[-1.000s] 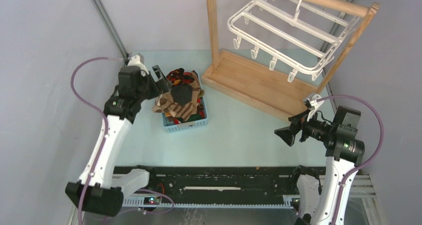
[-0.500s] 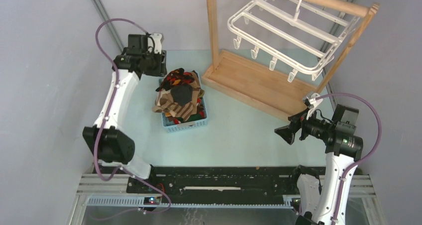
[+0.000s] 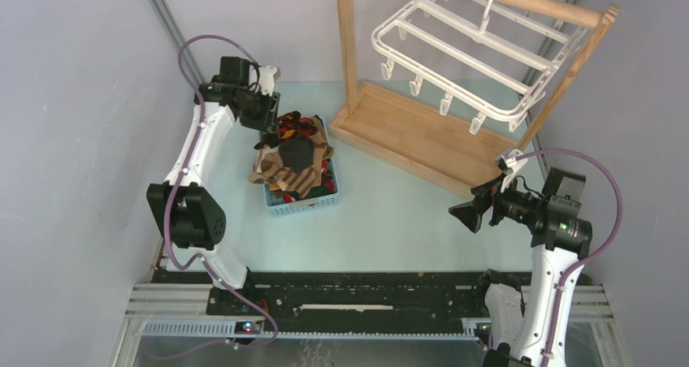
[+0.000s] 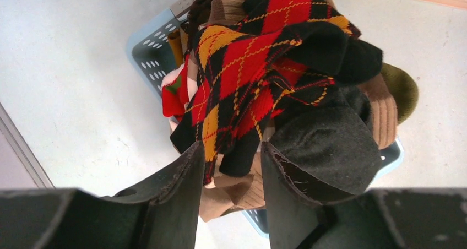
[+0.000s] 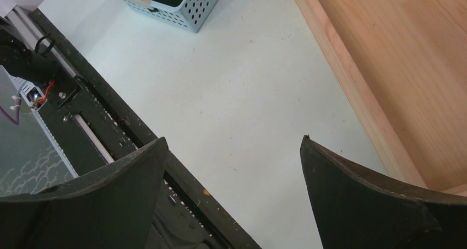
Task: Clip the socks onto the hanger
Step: Pick up the sock from the bin.
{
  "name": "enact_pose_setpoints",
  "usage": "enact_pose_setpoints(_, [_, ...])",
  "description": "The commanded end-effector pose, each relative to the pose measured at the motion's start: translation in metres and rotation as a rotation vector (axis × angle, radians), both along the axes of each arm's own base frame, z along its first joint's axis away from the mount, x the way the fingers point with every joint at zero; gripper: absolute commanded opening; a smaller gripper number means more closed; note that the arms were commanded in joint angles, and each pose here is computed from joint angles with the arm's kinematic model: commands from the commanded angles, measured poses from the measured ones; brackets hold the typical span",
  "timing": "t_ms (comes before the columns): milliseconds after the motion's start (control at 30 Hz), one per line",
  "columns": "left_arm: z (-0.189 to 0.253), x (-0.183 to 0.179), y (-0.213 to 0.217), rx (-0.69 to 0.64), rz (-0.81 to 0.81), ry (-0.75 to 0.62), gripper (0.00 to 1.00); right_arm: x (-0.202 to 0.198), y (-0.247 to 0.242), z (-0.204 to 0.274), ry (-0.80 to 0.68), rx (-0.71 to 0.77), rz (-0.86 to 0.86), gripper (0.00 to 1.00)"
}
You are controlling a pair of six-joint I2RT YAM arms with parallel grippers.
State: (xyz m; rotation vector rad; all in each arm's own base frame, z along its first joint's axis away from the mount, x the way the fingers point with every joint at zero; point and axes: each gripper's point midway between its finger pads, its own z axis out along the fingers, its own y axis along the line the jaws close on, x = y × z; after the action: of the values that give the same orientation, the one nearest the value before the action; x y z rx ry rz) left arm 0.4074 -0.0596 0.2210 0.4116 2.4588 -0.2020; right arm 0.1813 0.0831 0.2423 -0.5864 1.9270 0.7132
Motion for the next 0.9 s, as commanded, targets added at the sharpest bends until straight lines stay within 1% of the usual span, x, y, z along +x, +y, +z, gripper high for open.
enact_pose_setpoints(0, [0.007,0.017,0.003,0.025,-0.026,-0.043,0.44,0.005,-0.002,0.003,-0.014,0.009,-0.006,1.00])
enact_pose_setpoints(100, [0.005,0.024,0.003,0.029,-0.026,-0.044,0.38,0.006,-0.003,0.003,-0.012,0.008,-0.010,1.00])
enact_pose_setpoints(200, [0.003,0.030,0.001,0.023,-0.031,-0.045,0.28,0.006,-0.003,0.003,-0.011,0.010,-0.016,1.00])
enact_pose_setpoints(300, [0.007,0.033,0.004,0.030,-0.015,-0.055,0.02,0.005,-0.003,0.003,-0.009,0.013,-0.018,1.00])
enact_pose_setpoints(333, [0.013,0.031,0.004,0.028,-0.012,-0.067,0.00,0.005,-0.003,0.003,-0.008,0.013,-0.020,1.00])
enact_pose_setpoints(500, [0.045,0.015,0.000,-0.009,-0.017,-0.143,0.00,0.003,-0.003,0.003,-0.008,0.011,-0.017,1.00])
enact_pose_setpoints(700, [0.075,-0.024,-0.021,-0.119,-0.074,-0.223,0.00,-0.002,0.001,0.003,-0.027,0.008,0.013,1.00])
enact_pose_setpoints(800, [0.083,-0.042,-0.037,-0.160,-0.114,-0.247,0.00,-0.004,0.003,0.003,-0.033,0.008,0.030,1.00])
enact_pose_setpoints(867, [0.081,-0.053,-0.047,-0.169,-0.135,-0.238,0.00,-0.004,0.003,0.004,-0.036,0.009,0.035,1.00])
